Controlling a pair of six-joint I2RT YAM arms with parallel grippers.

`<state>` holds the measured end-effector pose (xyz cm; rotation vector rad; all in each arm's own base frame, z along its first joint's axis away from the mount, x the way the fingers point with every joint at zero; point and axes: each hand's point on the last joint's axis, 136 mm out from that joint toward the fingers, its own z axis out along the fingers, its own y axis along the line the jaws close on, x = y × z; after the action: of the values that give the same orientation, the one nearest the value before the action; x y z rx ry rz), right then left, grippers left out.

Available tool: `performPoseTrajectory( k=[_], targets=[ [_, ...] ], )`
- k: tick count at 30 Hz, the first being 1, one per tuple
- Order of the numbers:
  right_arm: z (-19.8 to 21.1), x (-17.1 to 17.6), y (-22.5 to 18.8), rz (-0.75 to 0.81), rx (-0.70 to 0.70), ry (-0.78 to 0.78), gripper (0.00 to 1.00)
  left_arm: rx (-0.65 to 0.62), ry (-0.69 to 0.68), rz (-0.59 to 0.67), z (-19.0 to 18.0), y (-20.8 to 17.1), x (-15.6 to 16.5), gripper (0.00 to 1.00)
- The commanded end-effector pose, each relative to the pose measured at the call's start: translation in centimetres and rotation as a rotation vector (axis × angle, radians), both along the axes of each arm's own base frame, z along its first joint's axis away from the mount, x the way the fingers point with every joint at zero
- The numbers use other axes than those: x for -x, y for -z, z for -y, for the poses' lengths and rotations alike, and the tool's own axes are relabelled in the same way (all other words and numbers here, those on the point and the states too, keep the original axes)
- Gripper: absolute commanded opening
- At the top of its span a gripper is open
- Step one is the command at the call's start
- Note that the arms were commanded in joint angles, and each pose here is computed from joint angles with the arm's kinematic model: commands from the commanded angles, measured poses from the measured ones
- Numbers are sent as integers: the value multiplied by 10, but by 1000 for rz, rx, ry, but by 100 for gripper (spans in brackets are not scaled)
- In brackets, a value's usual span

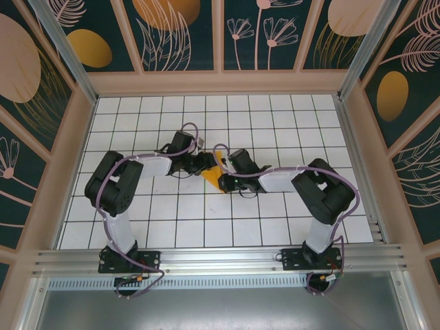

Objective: Fold a paper plane with a square sheet of paper (fold left side to right side)
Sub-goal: Fourth fold the wing at the center of the table.

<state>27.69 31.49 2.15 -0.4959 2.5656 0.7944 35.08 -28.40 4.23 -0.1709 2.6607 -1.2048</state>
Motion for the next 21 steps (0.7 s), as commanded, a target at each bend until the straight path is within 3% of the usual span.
performPoseTrajectory(
  k=[1,6,12,18,21],
  targets=[
    [0,2,0,-20,-28,3,14,-23,2,-15,2,8,-1,44],
    [0,2,0,-27,-37,-1,15,-56,3,-35,-1,20,1,42],
    [-2,-1,-16,-27,-92,-2,26,-82,3,-50,-5,30,4,41],
    [7,-12,-52,-29,-236,8,38,-88,4,-58,-6,33,6,40],
    [14,-22,-69,-48,-342,10,39,-87,5,-51,-6,31,5,40]
  ],
)
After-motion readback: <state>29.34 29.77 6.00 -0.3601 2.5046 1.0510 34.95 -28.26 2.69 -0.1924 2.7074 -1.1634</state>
